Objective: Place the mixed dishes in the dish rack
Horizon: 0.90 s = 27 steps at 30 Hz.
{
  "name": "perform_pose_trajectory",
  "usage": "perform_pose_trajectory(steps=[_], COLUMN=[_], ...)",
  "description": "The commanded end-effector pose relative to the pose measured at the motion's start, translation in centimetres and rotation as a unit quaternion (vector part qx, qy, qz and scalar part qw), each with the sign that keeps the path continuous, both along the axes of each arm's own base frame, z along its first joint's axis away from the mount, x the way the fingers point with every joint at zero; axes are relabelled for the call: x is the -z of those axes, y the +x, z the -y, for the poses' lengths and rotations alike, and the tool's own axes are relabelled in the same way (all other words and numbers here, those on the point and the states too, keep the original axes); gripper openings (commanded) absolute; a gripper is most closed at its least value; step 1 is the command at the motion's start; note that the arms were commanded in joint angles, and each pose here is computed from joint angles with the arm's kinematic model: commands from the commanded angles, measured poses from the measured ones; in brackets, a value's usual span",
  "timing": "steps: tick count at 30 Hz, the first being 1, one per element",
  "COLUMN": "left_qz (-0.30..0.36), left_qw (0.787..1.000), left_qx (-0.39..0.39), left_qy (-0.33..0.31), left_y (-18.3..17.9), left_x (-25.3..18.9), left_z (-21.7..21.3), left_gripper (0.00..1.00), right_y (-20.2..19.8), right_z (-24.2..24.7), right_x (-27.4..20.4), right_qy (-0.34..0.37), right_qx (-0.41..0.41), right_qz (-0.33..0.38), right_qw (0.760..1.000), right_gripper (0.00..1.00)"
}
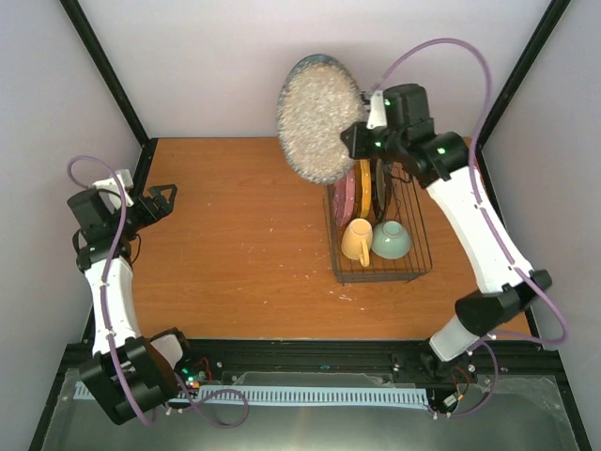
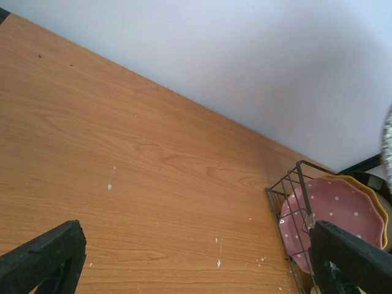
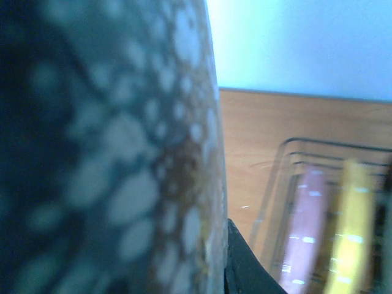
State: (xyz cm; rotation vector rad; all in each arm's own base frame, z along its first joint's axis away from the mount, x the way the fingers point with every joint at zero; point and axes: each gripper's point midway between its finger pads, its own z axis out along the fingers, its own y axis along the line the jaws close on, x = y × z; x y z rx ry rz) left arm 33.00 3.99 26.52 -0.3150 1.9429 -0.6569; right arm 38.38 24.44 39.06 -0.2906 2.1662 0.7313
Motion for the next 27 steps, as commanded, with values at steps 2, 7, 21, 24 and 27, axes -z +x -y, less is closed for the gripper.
perform_pose_trajectory(steps=[2, 7, 21, 24, 27], left_qz=[0.001, -0.001, -0.008, -0.008, -0.010], left_qw=[1.000, 1.000, 1.000, 1.000, 1.000], left_qx=[0.002, 0.007, 0.007, 0.008, 0.009], left_qy=[0.011, 0.005, 0.000, -0.001, -0.001], left_y=[0.2, 0.4, 0.5, 0.5, 0.5], left_x=[0.4, 0.9, 1.8, 2.0, 2.2], left_z=[-0.2, -0.1, -0.1, -0.1, 0.0], left_gripper=[1.00, 1.00, 1.00, 1.00, 1.00], right_y=[-1.0, -3.0, -5.1, -4.9, -4.3], right_z=[8.9, 15.1, 21.2, 21.1, 21.0], right_x=[-11.6, -13.2, -10.2, -8.7, -6.4], right_qy=[-0.019, -0.076, -0.174, -0.191, -0.222], right_qx=[0.181, 0.302, 0.426, 0.420, 0.411], right_qz=[0.203, 0.222, 0.194, 0.185, 0.167], right_qw=[0.962, 0.924, 0.866, 0.868, 0.868], right_gripper=[0.03, 0.03, 0.03, 0.03, 0.03])
